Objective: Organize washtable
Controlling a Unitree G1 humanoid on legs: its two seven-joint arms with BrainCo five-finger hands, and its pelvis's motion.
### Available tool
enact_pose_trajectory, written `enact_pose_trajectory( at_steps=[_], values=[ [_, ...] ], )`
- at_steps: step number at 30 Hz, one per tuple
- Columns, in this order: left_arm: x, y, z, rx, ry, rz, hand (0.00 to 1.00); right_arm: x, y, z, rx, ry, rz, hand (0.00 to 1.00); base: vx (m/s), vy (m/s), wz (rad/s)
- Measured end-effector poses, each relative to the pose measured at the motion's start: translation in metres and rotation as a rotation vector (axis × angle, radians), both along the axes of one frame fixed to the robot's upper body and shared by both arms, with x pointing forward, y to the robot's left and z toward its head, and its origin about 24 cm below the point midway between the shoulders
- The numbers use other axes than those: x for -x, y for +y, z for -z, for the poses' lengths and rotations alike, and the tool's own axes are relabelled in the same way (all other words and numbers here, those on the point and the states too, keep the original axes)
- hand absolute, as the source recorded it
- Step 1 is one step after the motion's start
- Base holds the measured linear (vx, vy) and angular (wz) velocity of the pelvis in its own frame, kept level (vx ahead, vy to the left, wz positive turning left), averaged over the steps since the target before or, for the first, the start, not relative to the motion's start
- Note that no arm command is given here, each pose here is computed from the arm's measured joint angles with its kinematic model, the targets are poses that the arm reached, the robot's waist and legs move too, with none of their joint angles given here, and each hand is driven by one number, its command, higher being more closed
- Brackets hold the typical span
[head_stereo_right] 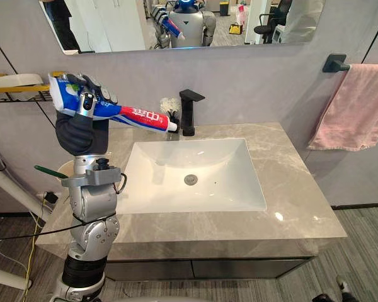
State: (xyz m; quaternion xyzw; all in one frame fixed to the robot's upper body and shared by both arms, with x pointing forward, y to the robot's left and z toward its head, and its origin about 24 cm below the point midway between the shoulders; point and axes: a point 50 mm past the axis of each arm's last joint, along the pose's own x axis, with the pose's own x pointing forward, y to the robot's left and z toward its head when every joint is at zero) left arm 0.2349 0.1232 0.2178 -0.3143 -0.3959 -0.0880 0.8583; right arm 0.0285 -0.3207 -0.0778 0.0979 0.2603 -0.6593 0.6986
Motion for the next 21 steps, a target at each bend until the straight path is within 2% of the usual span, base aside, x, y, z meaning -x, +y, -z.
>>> enact_pose_trajectory(
  at_steps=[1, 4, 10, 13, 15, 21],
  values=[
    [0.0, -0.001, -0.004, -0.015, -0.023, -0.008, 1.0, 0.012, 0.012, 0.019, -0.109, -0.018, 0.023, 0.0, -0.03, -0.028, 0.03],
    [0.0, -0.002, -0.011, -0.022, -0.055, -0.012, 1.0, 0.024, 0.031, 0.042, -0.266, -0.061, 0.024, 0.0, -0.04, -0.023, 0.06],
    [0.0, 0.007, -0.014, -0.107, -0.085, -0.1, 1.0, 0.029, 0.061, 0.065, -0.445, -0.037, -0.142, 0.0, -0.03, -0.022, 0.12],
    [0.0, 0.023, -0.017, -0.176, -0.097, -0.217, 1.0, 0.042, 0.086, 0.077, -0.556, 0.03, -0.209, 0.0, 0.06, -0.021, 0.12],
    [-0.005, 0.041, -0.016, -0.273, -0.076, -0.349, 1.0, 0.049, 0.098, 0.082, -0.61, 0.076, -0.255, 0.0, 0.02, -0.001, 0.0],
    [-0.013, 0.079, -0.015, -0.418, -0.003, -0.588, 1.0, 0.054, 0.104, 0.085, -0.642, 0.117, -0.303, 0.0, 0.0, -0.001, 0.02]
  ],
)
